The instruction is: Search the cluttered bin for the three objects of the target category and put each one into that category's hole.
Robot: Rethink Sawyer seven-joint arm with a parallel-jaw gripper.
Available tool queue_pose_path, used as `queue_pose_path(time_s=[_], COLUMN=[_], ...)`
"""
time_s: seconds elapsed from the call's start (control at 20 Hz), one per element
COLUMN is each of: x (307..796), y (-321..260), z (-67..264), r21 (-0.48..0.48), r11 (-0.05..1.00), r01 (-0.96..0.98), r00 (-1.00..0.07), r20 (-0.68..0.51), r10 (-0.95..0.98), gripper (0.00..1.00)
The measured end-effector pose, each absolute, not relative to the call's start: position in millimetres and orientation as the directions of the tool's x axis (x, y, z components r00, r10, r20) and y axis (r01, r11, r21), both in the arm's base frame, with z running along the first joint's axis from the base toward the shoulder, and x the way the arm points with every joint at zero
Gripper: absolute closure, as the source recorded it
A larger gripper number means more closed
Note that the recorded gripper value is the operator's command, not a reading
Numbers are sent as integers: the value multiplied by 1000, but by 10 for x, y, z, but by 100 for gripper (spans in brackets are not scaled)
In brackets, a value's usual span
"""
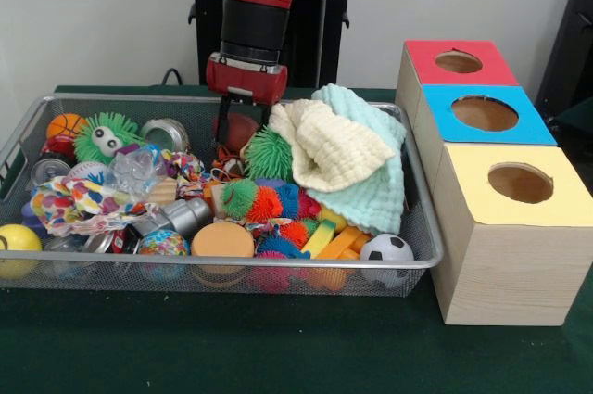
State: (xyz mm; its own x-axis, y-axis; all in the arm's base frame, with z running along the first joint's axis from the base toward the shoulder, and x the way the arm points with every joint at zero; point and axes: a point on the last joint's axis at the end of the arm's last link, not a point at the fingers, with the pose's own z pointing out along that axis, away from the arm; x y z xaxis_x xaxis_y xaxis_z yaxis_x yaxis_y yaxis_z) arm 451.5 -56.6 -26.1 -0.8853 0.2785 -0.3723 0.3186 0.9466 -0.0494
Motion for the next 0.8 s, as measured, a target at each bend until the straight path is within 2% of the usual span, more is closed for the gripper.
queue_pose_path(time_s=[0.8], x=[4648], y=[-715], z=[-527], r21=[-3], r11=[948], r01=[318], r00=[-870], r20=[-398], r10=[290], gripper=[0])
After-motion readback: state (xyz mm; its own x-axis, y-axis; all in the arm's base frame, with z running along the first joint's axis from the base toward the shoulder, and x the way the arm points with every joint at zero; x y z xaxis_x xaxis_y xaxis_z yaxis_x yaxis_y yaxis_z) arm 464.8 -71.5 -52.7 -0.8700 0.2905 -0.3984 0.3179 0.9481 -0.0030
